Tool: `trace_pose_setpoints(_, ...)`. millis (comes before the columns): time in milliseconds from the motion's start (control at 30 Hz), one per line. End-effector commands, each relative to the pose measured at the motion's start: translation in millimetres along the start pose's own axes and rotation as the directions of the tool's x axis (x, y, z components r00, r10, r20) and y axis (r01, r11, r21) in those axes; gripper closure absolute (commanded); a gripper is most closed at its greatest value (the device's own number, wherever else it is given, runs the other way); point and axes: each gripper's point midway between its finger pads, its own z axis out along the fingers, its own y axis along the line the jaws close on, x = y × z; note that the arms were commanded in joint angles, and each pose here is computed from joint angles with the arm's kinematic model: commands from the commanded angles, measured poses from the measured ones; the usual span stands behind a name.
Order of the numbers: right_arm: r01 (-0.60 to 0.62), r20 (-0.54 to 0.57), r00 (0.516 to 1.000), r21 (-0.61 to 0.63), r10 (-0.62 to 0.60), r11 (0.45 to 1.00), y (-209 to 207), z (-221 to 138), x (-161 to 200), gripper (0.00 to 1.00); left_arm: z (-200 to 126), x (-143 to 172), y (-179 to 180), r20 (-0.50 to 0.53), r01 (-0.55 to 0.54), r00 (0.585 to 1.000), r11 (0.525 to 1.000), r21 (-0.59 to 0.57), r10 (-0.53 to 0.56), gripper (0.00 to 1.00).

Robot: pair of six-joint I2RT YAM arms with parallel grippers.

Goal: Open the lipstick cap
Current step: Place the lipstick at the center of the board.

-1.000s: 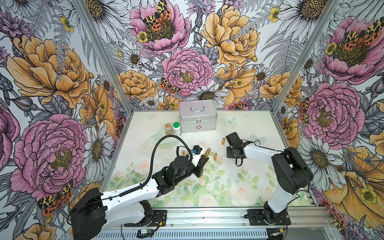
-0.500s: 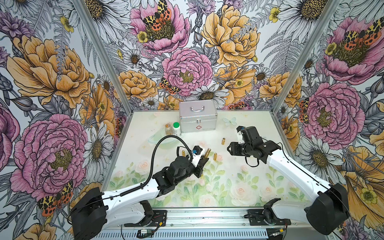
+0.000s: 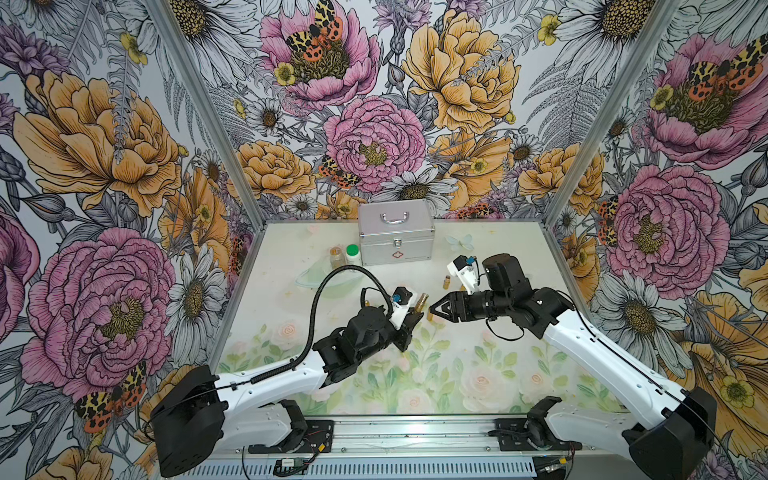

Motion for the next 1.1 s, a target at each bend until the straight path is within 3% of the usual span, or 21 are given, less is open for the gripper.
trace_pose_setpoints(0, 0.019, 0.042, 0.999, -0.092, -0.016, 0.996, 25, 3, -19, 0.43, 1, -19, -7, 0.045, -0.004, 0.999, 0.999, 0.032, 0.002, 1.0)
trace_pose_setpoints(333, 0.007, 0.034, 0.999, -0.104, -0.003, 0.995, 26, 22, -22, 0.48, 0, -21, -9, 0.05, -0.015, 0.999, 0.999, 0.04, 0.013, 1.0)
trace_pose_setpoints(1067, 0.01, 0.008, 1.0, -0.083, -0.009, 0.996, 17, 40, -13, 0.75, -1, -26, -9, 0.061, -0.023, 0.998, 0.999, 0.036, 0.021, 1.0)
